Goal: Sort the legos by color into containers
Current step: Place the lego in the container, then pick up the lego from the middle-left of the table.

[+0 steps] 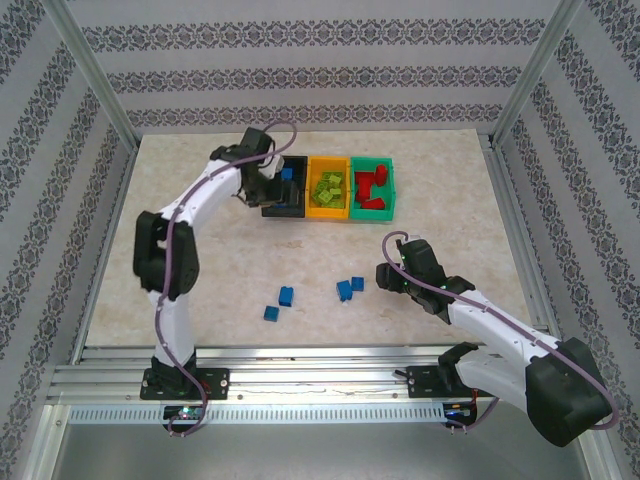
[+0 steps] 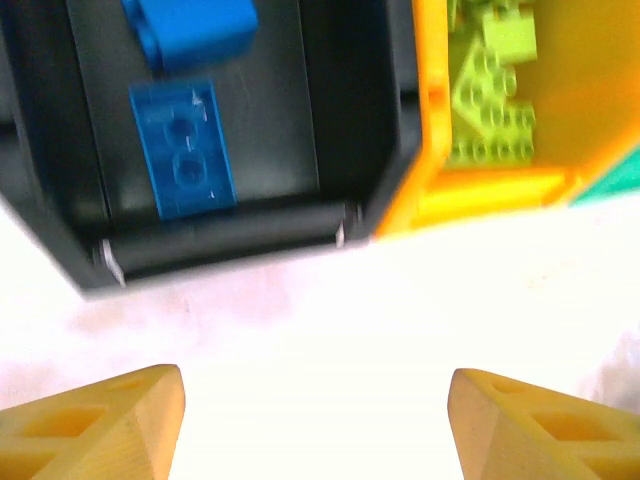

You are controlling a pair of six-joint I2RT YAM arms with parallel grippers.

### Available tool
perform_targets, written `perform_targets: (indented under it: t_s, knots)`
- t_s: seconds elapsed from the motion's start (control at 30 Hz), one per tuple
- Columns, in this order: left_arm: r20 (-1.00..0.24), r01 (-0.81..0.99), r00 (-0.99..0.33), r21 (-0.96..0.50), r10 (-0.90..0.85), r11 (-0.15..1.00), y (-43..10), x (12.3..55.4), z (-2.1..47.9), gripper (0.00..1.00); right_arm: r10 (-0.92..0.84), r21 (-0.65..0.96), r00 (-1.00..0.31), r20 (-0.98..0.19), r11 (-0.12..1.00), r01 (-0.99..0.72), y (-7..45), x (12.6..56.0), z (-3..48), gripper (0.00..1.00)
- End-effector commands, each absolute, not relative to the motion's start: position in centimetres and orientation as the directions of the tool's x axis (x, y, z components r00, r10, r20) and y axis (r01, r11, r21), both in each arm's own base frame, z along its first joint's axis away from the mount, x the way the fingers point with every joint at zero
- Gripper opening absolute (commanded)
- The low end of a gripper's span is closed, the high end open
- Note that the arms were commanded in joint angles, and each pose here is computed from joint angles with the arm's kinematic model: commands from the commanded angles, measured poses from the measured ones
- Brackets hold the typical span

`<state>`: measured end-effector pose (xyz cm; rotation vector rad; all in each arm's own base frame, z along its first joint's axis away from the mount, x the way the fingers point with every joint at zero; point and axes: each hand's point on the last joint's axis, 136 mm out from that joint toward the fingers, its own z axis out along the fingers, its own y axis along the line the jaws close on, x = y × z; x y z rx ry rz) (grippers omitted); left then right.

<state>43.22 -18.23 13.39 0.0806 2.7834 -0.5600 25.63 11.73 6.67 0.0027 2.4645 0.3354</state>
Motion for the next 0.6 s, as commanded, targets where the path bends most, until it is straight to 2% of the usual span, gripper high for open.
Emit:
perform_targets:
  t_s: [0.0,0.37,0.57]
  knots:
    - [-0.378,0.156,-0.925,-0.48,-0.043,0.863,-19.4,41.7,15.6,0.7,0.071,0.226,-0.78,-0.622,0.97,-0.092,12.0,26.0,7.2,0.6]
    - [-0.278,0.13,-0.96,-0.525,-0.025,0.841,-18.1,33.5,11.5,0.69,0.062,0.217,-0.783,-0.619,0.972,-0.095,12.1,26.1,7.1,0.6]
    - [-0.219,0.122,-0.976,-0.489,0.014,0.864,-18.0,30.1,9.7,0.69,0.066,0.216,-0.78,-0.622,0.972,-0.09,12.0,26.1,7.1,0.6]
